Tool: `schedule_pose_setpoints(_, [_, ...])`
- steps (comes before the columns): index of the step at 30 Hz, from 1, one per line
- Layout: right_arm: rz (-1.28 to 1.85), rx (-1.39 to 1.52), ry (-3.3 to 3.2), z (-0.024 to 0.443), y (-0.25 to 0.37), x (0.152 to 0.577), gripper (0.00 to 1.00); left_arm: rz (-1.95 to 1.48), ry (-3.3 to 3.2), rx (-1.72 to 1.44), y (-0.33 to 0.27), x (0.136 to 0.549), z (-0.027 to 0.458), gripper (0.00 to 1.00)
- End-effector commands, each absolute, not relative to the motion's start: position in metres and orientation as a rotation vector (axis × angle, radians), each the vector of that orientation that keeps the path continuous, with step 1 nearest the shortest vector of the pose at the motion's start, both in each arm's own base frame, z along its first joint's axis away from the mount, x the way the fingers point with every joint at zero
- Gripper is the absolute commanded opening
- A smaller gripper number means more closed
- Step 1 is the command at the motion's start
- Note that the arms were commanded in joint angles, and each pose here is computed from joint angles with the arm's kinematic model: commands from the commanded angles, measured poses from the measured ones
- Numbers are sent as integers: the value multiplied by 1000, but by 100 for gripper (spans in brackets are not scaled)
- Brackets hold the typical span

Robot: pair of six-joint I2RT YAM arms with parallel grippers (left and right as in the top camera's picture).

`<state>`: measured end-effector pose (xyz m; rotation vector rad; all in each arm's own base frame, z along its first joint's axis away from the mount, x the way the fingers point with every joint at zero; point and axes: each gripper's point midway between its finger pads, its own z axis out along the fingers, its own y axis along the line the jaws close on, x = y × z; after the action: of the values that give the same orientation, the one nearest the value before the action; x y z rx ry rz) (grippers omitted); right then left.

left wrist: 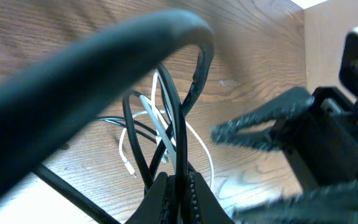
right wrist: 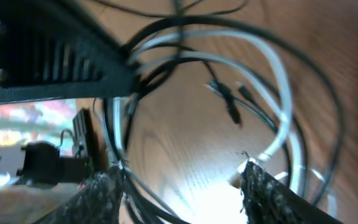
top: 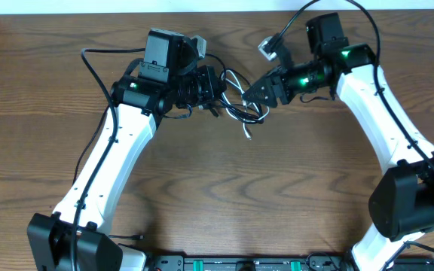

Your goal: Untangle cables

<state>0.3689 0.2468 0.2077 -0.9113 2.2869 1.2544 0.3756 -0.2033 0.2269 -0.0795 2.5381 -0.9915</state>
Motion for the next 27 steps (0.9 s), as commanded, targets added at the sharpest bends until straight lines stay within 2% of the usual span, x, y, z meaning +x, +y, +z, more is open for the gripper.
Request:
schedule_pose_setpoints(1, [1243, -1079, 2204, 208, 265, 352, 55, -1015, 2517, -87, -203, 375, 236, 8])
schedule_pose_setpoints(5, [1151, -1126, 2256, 196, 271, 347, 50, -1026, 2518, -88, -204, 375, 237, 7])
schedule_pose_setpoints(8, [1105, -1171, 2277, 187, 279, 341, 40, -1027, 2519, -94, -204, 375, 237, 7])
schedule_pose_setpoints(10, [1084, -1182, 2285, 185, 280, 340, 30, -1029, 2519, -97, -204, 375, 237, 7])
schedule_pose_setpoints(13, [1073, -1182, 2290, 184, 280, 341, 8, -1028, 2519, -97, -204, 375, 237, 8])
schedule_pose_setpoints(15, [1072, -1175, 2291, 184, 278, 342, 1, -1026, 2518, -101, -203, 375, 237, 7])
schedule_pose_setpoints(18, [1082, -1151, 2296, 185, 275, 345, 1, -1009, 2513, -127, -195, 380, 236, 8])
schedule_pose_setpoints(22, [1150, -1125, 2271, 192, 273, 346, 1, -903, 2533, -218, -172, 386, 226, 35])
schedule_pose_setpoints(23, [1165, -1119, 2265, 194, 272, 347, 1, -891, 2542, -234, -167, 386, 224, 38])
schedule_pose_setpoints(27, [1203, -1080, 2262, 198, 267, 350, 1, -878, 2569, -263, -161, 382, 220, 38])
